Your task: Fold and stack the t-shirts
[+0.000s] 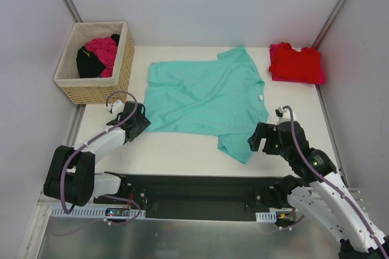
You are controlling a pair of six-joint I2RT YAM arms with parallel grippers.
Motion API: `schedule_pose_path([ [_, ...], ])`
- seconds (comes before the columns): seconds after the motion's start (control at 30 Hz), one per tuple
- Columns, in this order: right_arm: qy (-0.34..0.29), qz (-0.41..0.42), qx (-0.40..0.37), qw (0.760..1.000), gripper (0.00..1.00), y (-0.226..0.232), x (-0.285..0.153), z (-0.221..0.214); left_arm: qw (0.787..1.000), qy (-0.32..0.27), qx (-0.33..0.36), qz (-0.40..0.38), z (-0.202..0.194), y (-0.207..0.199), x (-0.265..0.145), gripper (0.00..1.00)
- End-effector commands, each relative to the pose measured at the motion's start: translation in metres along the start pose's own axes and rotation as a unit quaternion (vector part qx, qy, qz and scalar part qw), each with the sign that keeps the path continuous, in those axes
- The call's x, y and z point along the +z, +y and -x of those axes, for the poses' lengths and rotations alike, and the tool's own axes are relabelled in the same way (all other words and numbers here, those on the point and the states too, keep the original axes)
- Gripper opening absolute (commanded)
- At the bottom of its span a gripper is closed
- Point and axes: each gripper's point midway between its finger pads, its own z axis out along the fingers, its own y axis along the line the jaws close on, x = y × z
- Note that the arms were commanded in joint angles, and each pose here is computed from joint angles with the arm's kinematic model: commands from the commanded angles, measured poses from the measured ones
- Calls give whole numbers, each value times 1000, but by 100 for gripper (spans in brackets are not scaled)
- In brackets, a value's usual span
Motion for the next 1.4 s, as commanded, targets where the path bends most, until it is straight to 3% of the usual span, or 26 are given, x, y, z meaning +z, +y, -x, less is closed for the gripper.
schedule_pose_path([
  [0.0,12,7,7,1000,94,3,0,-6,999,33,-12,33,-19,20,11,58],
  [0.07,8,5,8,1000,94,2,0,-5,999,36,-16,35,-20,21,13,47],
  [0.1,8,5,7,1000,94,2,0,-5,998,39,-16,37,-22,22,14,31],
  [0.3,16,8,11,1000,94,4,2,-8,998,42,-14,40,-23,25,18,9],
  [0.33,21,7,14,1000,94,3,4,-11,998,43,-17,42,-24,26,18,0],
  [0.67,132,9,78,988,89,3,30,-84,998,44,-16,34,-23,23,18,0],
  [0.97,149,-1,90,985,86,1,45,-109,999,42,-17,26,-21,19,17,0],
  [1.17,147,-14,80,986,64,3,54,-106,999,44,-16,25,-22,21,16,0],
  [1.37,146,-24,73,986,54,3,62,-107,999,45,-17,25,-22,23,16,0],
])
